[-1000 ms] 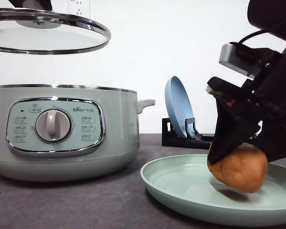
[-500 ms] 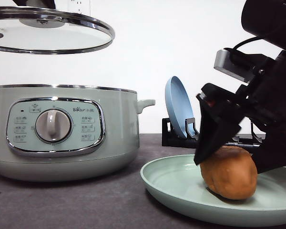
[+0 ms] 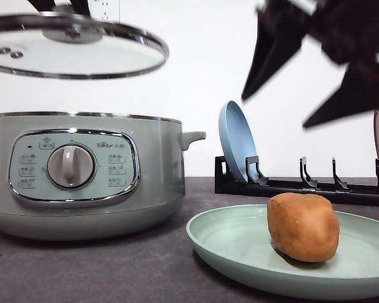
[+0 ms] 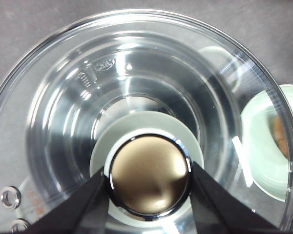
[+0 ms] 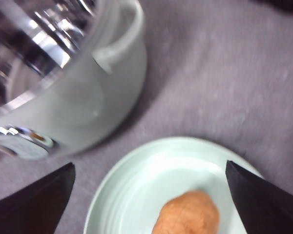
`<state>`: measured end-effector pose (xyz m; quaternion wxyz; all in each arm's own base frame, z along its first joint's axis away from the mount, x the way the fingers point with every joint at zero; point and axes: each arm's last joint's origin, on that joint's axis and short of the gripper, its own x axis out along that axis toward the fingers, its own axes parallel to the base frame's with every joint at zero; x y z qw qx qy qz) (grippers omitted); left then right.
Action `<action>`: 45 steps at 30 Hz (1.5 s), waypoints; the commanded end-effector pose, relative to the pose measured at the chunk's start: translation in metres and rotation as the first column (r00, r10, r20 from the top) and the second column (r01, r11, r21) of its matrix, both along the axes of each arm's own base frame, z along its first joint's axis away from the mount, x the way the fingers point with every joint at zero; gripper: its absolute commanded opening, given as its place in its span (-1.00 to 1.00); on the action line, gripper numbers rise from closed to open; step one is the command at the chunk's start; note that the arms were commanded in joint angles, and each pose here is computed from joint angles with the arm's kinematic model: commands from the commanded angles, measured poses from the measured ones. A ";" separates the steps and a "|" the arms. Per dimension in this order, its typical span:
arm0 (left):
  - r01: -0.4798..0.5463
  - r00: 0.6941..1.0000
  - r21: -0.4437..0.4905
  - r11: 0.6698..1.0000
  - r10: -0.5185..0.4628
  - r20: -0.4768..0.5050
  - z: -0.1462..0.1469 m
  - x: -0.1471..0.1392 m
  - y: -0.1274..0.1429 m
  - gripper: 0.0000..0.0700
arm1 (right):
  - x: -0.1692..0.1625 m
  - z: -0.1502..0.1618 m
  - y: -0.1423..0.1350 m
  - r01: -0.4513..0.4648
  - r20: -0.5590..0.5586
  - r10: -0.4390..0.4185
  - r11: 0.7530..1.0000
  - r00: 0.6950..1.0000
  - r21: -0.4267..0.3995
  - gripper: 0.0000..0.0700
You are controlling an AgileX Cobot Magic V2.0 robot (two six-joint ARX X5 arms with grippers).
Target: Transfer potato from steamer to green plate
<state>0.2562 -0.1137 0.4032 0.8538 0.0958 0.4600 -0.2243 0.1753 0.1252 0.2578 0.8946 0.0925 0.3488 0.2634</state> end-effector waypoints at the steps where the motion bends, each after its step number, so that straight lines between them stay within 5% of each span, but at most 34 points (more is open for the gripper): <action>1: 0.021 0.999 -0.017 1.000 -0.020 0.048 0.004 0.008 -0.006 -1.00 | -0.002 0.016 -0.001 -0.011 0.057 0.012 1.000 0.998 -0.021 0.79; 13: 0.029 0.999 0.015 0.999 -0.029 -0.023 -0.027 0.040 -0.022 -1.00 | -0.032 0.074 -0.024 0.020 0.234 -0.020 1.000 0.972 0.006 0.79; 45: 0.022 0.994 0.092 0.996 -0.011 -0.113 -0.057 0.060 -0.030 -1.00 | -0.042 0.076 -0.032 0.043 0.236 -0.038 0.999 0.971 -0.016 0.78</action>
